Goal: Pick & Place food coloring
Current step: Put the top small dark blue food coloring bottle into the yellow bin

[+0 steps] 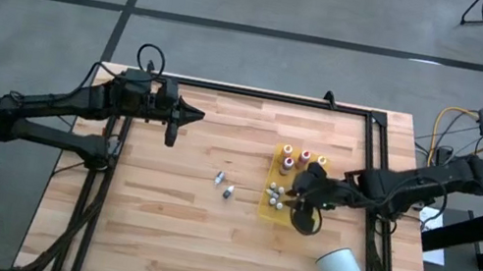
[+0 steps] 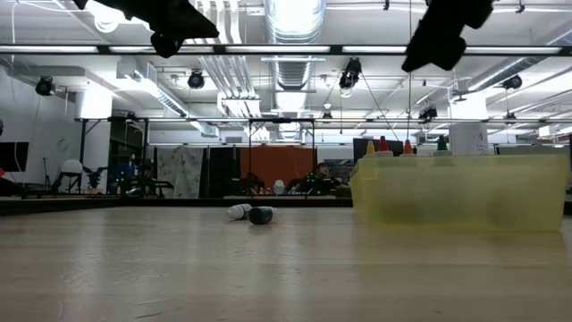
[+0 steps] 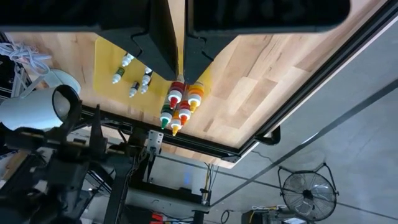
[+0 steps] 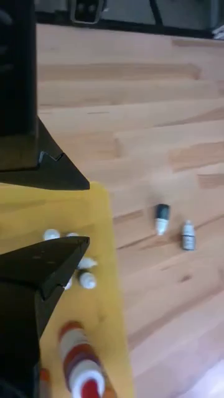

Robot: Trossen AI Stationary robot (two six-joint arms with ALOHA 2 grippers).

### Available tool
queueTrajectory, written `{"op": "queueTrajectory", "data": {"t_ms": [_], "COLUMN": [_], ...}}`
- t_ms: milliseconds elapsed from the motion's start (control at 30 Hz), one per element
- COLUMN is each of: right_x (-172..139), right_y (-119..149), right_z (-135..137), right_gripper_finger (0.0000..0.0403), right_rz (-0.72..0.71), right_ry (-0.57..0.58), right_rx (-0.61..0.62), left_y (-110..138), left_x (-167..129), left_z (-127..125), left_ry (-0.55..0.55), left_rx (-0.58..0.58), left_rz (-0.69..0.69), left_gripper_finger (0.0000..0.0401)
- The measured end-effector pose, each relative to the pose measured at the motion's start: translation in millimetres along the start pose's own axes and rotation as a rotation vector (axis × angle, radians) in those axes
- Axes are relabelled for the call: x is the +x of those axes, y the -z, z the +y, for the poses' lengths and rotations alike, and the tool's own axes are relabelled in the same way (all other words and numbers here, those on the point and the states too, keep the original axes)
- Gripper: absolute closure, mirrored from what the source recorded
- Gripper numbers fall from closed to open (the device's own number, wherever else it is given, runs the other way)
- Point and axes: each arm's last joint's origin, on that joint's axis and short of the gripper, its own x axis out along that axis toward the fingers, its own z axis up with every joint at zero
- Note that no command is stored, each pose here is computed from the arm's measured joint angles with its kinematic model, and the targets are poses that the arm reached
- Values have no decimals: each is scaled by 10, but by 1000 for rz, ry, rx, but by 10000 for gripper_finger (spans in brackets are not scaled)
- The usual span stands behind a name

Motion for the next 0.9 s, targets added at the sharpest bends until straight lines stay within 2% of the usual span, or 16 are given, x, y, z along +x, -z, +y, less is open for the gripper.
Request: {"op": "queueTrajectory", "data": {"t_ms": [400,633,767,900], "right_x": [-118,-111,-111,-111], "right_y": [-253,-290,-288,-289], "right_z": [-65,-135,-132,-135], "right_gripper_finger": [278,236,203,181], "right_rz": [-78,-88,-88,-90], "right_ry": [4,23,22,25], "right_rx": [63,154,155,155], "left_y": [0,23,55,82], "left_x": [1,58,129,186], "left_z": [0,6,16,19], "left_ry": [1,5,0,16], "left_rx": [-7,-74,-83,-92], "left_rz": [0,22,51,76], "left_gripper_finger": [401,399,374,319]}}
